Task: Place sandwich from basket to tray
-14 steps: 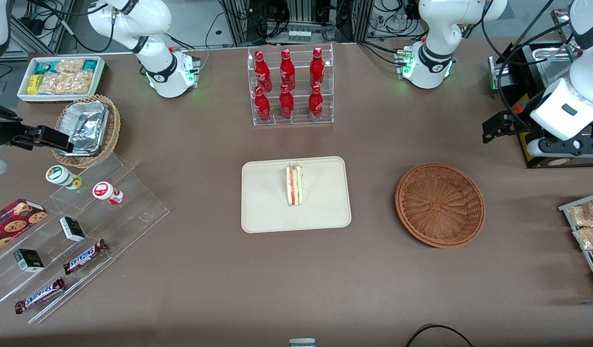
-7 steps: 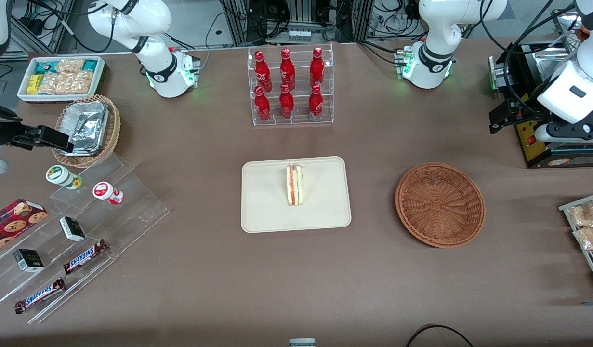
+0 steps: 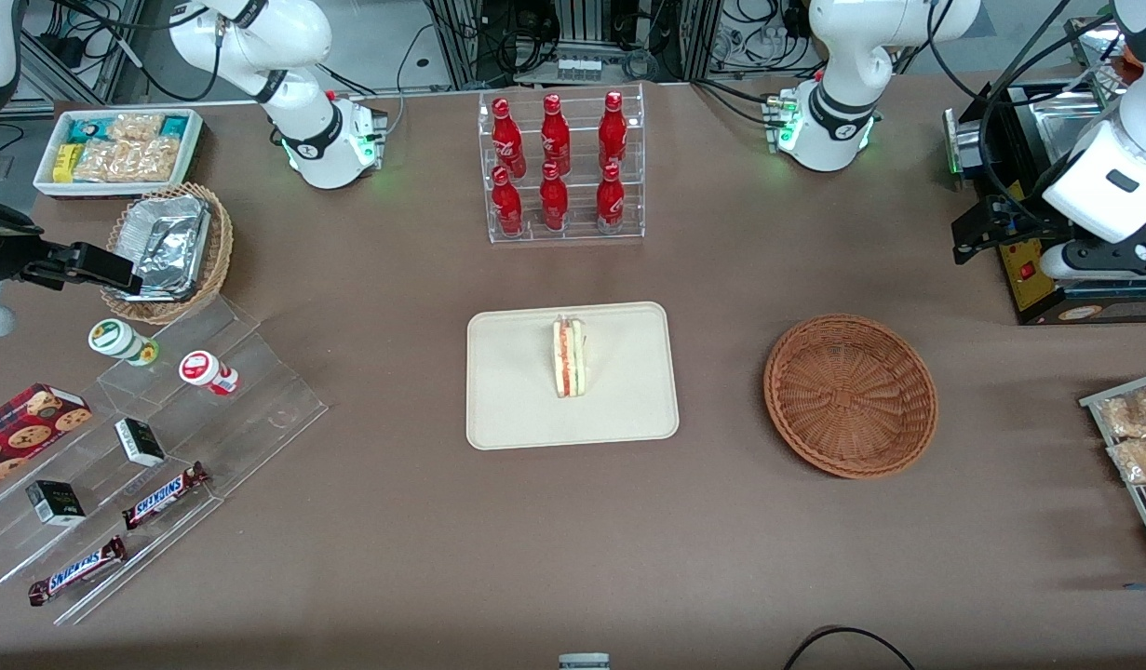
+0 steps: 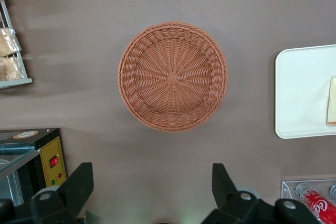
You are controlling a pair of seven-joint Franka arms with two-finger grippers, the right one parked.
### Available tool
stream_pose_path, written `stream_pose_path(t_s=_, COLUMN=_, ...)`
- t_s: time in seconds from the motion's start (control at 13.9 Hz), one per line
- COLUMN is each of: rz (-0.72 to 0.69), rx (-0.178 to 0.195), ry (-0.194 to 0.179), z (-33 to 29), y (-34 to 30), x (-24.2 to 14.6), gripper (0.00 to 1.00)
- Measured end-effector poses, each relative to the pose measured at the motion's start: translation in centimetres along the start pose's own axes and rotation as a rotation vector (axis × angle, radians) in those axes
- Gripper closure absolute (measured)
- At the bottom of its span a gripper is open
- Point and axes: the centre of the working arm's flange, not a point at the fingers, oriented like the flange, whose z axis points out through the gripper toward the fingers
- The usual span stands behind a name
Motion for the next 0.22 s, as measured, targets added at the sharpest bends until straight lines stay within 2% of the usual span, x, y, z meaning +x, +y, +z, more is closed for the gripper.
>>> stream_pose_path(t_s=0.22, rz=0.011, rx=0.002, ry=0.002, z=-0.05, y=-0.02, x=0.23, gripper=0.0)
